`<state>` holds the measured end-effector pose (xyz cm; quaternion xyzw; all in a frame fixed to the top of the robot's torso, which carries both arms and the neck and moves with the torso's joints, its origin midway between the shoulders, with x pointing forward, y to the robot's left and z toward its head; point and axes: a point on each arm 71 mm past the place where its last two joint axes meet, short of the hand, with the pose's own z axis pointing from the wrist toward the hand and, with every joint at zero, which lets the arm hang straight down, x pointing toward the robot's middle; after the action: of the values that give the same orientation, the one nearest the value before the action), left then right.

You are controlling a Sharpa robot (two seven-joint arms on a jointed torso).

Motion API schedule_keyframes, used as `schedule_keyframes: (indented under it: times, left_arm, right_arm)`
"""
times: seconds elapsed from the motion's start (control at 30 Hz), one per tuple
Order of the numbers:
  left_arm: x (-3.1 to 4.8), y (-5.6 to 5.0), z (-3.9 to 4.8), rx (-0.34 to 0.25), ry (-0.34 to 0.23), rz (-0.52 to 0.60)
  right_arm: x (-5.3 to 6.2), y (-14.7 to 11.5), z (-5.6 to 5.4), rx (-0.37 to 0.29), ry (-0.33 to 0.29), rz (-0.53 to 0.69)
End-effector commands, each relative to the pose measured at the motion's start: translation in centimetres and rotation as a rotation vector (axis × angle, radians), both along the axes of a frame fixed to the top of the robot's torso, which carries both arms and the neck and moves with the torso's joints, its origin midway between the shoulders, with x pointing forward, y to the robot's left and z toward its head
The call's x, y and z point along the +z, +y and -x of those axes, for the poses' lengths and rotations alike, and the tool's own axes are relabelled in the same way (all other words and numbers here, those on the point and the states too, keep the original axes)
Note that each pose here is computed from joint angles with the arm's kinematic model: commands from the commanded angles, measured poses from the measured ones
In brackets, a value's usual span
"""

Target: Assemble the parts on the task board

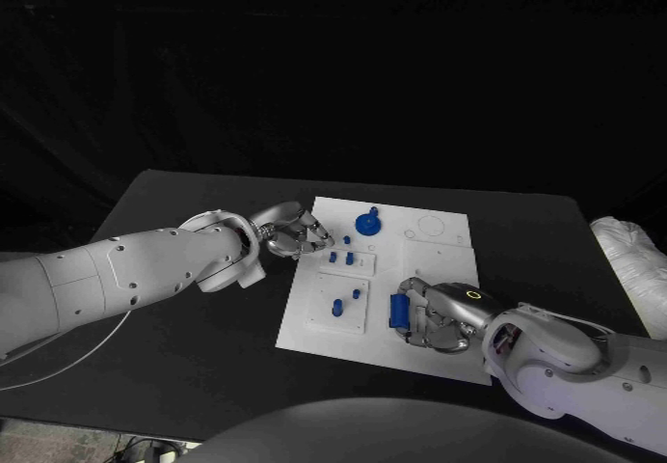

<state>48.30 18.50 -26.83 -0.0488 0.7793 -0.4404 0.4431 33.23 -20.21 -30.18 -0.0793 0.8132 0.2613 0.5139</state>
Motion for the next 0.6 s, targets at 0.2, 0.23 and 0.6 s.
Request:
schedule_keyframes:
  times: [0.2,0.23,0.6]
  left_arm:
    - [-0.14,-0.2,0.11,-0.013,0.018,-0.006]
    - [-0.14,-0.2,0.11,-0.013,0.019,-0.006]
    - [-0.24,-0.1,0.14,-0.012,0.025,-0.011]
  right_arm:
    - [0.0,-0.1,0.2,-0.001,-0.013,0.009]
    - [0.1,-0.1,0.2,-0.002,-0.015,0.007]
    - [1.0,-0.5,0.3,-0.030,-0.089,-0.068]
